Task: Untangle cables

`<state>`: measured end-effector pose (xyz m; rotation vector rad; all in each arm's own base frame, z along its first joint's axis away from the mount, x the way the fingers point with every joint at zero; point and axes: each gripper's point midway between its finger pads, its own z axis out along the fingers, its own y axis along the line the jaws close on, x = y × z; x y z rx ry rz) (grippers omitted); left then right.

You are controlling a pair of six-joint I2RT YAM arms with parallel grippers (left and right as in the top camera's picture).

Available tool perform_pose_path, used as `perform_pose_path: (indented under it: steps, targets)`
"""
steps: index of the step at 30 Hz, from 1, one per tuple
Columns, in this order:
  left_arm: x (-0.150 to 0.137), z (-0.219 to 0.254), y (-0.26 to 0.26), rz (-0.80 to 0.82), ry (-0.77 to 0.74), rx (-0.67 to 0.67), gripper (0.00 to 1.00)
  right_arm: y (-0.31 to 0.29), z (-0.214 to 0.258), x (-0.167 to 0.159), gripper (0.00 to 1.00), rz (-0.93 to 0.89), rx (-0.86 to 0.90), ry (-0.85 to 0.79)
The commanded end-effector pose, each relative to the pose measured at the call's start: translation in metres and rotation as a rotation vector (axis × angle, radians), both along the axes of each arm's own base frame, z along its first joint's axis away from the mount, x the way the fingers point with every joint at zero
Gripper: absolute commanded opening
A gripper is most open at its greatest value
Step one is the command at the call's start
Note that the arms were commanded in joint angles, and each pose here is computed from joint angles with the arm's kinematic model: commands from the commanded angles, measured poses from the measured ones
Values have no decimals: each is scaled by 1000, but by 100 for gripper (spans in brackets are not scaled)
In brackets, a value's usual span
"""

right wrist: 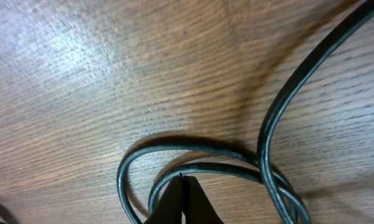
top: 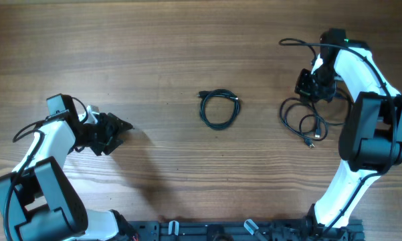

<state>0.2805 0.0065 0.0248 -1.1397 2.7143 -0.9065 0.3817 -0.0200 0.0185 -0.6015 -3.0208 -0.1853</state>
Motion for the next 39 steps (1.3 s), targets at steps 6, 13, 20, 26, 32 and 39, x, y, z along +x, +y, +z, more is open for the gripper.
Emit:
perform_pose_path:
  steps: [6,13,20,26,32,39]
  targets:
    - [-1,-2,1,-7,1,14,58,2,-34,-32,4,1,-25,82]
    - [0,-2,1,-7,1,15,58,-14,-47,24,4,-12,-111,-172]
    - [-1,-2,1,-6,5,13,58,-72,-29,99,4,-110,-421,-557]
    - [-2,-2,0,-6,6,12,58,-122,6,146,5,-193,-571,-826]
    - [-4,-2,-1,-6,19,8,58,-173,75,172,4,-283,-630,-1118]
    - [-5,-2,-1,-6,22,6,63,-128,219,163,23,-31,-544,-1343]
